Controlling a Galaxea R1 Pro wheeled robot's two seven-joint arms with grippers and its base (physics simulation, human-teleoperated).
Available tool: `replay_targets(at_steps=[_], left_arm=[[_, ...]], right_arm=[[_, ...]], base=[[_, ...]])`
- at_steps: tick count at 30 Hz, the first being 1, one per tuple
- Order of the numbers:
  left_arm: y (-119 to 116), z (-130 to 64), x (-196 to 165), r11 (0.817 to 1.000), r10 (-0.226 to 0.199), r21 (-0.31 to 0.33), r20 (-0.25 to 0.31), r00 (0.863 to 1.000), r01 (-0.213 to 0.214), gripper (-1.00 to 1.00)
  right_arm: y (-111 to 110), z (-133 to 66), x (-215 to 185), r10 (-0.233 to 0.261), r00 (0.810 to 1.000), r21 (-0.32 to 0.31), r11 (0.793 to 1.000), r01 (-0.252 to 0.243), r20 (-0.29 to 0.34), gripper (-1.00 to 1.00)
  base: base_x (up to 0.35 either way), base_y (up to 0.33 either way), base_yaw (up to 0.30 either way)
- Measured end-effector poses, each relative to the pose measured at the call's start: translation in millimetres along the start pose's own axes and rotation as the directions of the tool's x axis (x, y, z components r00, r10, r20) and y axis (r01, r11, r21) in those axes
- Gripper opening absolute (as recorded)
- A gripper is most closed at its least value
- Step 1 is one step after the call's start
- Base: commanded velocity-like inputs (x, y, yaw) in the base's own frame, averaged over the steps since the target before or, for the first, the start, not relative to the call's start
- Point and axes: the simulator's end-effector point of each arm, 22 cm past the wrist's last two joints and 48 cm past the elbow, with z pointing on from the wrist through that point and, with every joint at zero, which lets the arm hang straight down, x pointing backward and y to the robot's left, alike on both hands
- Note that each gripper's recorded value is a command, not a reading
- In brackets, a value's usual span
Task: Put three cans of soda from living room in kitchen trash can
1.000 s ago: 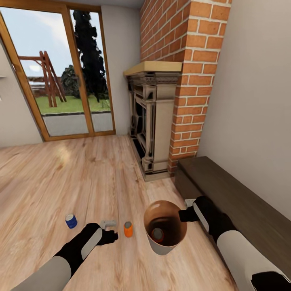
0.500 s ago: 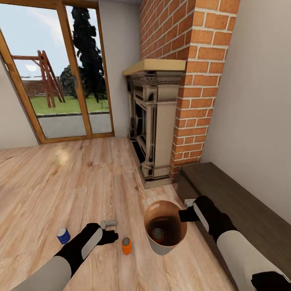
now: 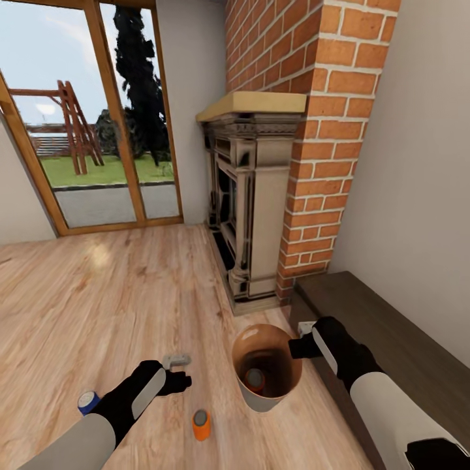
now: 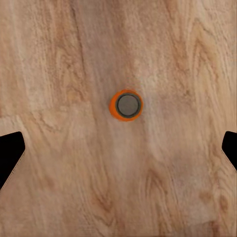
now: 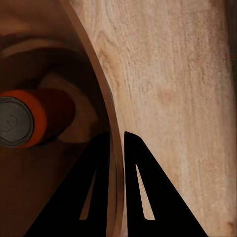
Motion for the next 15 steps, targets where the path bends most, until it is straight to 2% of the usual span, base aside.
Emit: replay_targets(at_steps=[5,15], left_arm=[[-1.2,-0.2,-1.7,1.000,-0.001,0.001,0.007,1.000,0.001,1.00],[-4.9,-0.3,-4.8,1.000,-0.002,0.006,0.022,1.000,0.002,1.00]], right_arm=[[-0.5,0.0,0.0,-0.001,1.000,0.002,1.000,0.001,0.000,-1.00],[-0.5,0.0,0.4,-0.003,1.000,0.003,1.000,0.003,-0.002,-1.00]], base=[[0.202,0.000,0.000],[0.019,0.000,-0.037]])
